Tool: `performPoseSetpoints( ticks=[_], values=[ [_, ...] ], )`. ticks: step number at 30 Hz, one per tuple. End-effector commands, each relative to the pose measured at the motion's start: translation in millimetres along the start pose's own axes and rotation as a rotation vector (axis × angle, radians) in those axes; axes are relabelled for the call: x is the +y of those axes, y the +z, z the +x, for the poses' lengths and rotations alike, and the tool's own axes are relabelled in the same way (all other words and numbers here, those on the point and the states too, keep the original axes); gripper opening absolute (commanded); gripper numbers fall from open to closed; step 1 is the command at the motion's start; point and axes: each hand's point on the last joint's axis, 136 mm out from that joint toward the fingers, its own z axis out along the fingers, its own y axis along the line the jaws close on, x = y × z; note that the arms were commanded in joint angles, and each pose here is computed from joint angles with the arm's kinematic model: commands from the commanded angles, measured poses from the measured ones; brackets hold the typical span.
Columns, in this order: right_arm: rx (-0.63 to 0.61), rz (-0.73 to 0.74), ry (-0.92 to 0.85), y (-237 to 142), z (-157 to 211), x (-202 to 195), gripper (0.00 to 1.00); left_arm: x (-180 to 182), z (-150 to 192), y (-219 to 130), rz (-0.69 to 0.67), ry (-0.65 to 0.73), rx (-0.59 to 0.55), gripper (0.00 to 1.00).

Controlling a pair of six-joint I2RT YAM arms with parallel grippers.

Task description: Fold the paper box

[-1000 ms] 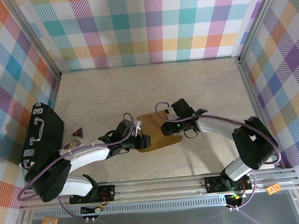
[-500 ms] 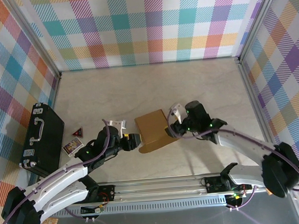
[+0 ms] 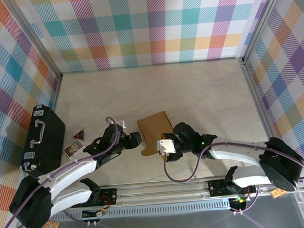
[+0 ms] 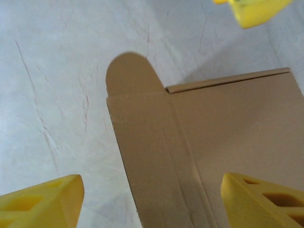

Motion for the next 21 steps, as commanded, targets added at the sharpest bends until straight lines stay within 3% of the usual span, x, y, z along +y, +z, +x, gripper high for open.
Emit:
performPoseSetpoints(
  ticks=[1, 6, 21],
  values=[
    [0.020, 0.102, -0.150, 11, 0, -20, 0.69, -10, -11, 6, 0.059, -0.048, -0.017, 0.68],
    [0.064, 0.119, -0.199, 25, 11, -24, 0.60, -2, -13, 12, 0.045, -0.075, -0.021, 0.68],
    [0.041, 0.148, -0.212, 23, 3, -30, 0.03, 12, -11, 21, 0.026, -0.149, -0.018, 0.71]
  ],
)
